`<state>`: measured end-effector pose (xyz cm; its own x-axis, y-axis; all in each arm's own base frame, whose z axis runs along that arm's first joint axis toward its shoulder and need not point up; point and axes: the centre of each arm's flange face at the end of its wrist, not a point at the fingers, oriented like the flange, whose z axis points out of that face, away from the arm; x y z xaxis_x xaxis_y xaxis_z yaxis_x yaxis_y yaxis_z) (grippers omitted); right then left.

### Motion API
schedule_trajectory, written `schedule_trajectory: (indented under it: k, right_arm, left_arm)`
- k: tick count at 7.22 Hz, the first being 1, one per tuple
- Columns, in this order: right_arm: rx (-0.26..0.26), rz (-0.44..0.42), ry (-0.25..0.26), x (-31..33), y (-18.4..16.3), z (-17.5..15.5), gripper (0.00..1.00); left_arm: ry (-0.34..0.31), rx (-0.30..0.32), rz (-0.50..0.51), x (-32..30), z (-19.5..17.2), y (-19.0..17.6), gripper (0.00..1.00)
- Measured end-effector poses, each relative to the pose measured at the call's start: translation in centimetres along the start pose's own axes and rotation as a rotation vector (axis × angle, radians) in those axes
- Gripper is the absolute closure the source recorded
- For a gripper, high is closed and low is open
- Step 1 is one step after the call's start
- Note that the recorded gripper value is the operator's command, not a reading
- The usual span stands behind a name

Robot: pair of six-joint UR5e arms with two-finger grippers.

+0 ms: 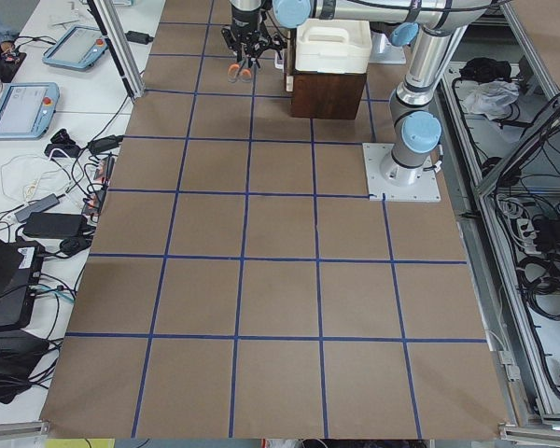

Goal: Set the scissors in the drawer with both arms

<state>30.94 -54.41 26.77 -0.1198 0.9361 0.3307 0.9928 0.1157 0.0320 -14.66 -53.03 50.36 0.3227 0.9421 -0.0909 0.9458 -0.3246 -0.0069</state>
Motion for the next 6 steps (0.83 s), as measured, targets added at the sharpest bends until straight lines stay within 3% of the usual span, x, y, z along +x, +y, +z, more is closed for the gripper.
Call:
schedule_trajectory:
  k: [6]
  right_arm:
    - [-0.008, -0.039, -0.054, -3.0, -0.1, -1.9, 0.00]
  left_arm:
    - [0.047, 0.007, -0.014, -0.1, 2.2, -0.5, 1.00]
